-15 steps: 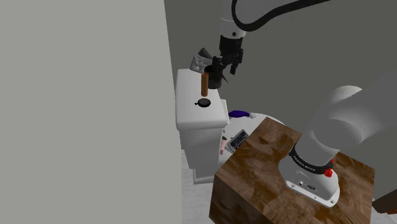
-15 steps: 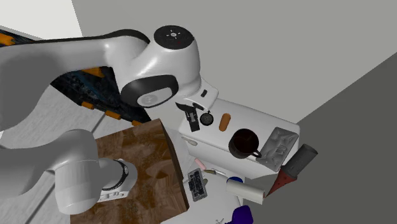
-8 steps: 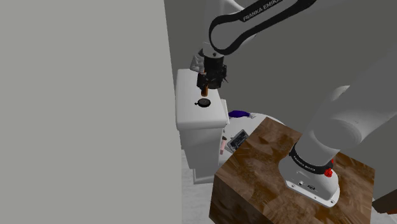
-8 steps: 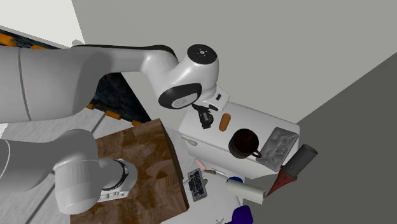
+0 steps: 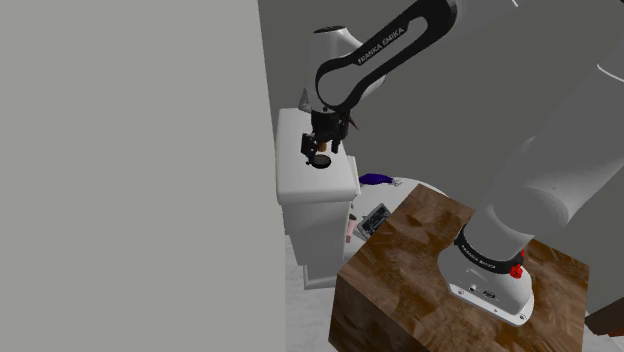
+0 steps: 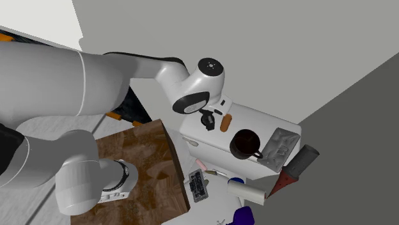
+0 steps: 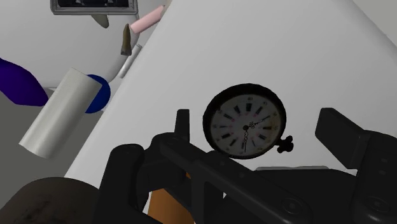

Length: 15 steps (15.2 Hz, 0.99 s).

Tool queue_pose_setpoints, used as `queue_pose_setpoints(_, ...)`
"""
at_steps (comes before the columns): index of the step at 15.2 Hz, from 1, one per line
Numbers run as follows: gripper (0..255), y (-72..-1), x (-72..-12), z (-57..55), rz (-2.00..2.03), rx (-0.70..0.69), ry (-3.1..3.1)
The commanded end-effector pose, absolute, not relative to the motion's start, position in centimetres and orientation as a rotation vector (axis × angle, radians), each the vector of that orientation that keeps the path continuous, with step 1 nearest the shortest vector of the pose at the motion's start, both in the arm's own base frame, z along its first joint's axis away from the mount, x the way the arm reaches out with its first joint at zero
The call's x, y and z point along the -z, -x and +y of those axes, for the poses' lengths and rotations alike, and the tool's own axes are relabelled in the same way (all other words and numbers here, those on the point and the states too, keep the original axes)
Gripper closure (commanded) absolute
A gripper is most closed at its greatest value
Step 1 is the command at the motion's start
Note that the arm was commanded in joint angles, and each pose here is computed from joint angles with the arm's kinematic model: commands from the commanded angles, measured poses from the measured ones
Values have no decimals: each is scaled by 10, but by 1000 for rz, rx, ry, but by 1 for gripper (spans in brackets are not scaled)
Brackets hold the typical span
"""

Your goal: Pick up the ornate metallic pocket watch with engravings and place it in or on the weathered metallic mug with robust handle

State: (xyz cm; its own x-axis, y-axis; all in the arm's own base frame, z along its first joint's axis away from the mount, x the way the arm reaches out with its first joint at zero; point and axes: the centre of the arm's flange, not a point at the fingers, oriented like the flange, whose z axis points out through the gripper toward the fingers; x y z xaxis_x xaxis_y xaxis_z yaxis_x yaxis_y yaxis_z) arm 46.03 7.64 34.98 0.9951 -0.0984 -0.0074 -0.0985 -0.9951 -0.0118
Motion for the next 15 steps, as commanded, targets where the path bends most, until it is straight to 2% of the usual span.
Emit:
queue_pose_setpoints(1,0,-461,-339,76,154,-10,3125)
queue_pose_setpoints(10,0,-461,-331,77,154,-10,3125)
queue_pose_setpoints(11,255,-461,-331,77,154,-10,3125)
queue_pose_setpoints(15,255,-461,-331,77,154,-10,3125)
